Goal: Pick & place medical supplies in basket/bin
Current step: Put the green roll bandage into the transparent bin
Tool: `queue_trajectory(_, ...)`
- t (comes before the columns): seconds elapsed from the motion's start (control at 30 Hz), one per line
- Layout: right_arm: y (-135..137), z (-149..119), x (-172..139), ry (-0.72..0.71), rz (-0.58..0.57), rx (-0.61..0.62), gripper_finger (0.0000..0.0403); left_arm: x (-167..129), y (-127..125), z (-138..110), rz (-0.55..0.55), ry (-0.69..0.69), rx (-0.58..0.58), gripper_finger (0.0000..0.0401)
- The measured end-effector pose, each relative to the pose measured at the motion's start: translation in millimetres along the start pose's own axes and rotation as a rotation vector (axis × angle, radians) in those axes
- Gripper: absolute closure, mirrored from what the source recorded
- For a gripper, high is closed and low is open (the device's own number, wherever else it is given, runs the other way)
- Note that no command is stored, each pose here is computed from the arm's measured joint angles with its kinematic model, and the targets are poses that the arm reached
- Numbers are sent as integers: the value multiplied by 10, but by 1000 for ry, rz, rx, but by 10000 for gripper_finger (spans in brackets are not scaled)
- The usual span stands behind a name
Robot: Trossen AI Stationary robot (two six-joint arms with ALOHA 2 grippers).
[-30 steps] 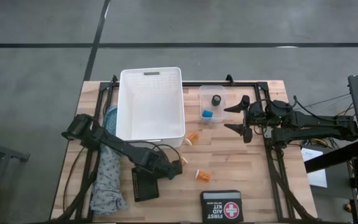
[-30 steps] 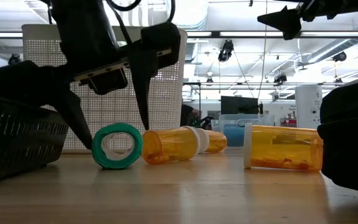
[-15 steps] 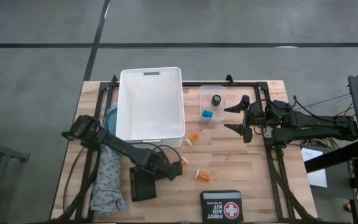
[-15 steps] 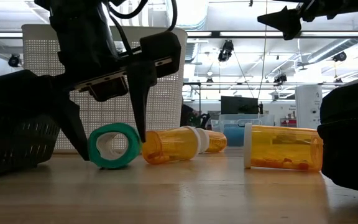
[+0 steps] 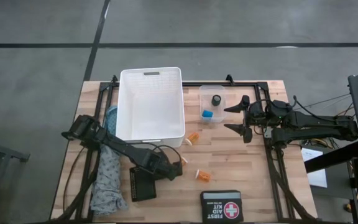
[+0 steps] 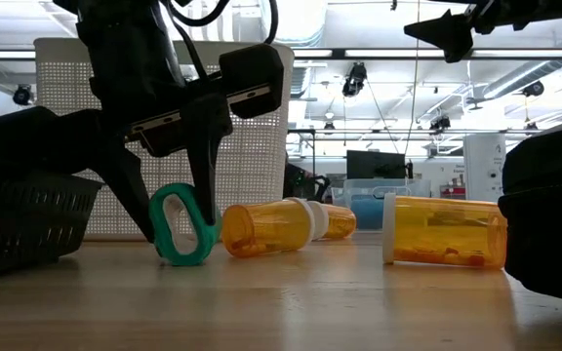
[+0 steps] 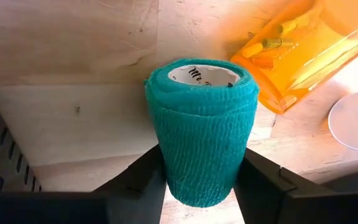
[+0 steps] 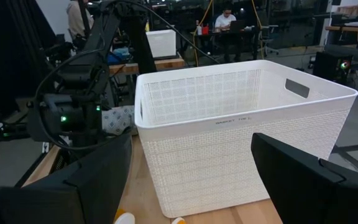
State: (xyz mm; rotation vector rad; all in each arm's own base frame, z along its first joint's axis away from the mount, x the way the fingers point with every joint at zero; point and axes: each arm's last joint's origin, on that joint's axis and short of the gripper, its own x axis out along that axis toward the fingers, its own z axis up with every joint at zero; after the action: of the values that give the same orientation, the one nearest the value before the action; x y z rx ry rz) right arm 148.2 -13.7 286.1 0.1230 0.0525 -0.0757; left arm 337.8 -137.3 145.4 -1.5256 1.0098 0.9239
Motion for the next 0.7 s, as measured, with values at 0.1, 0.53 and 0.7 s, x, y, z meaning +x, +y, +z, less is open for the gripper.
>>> queue_trajectory(0.1,1,0,0,0,1,0,76,-5,-6,-7,-3,15,0,238)
queue_trajectory(0.53,0,-7,0,2,0,0,76,-383,-260,-135,-159,83,192,231)
queue_trajectory(0.7,0,-8,0,2,0,0,76,-577,-498,-236,-311,50,340,231)
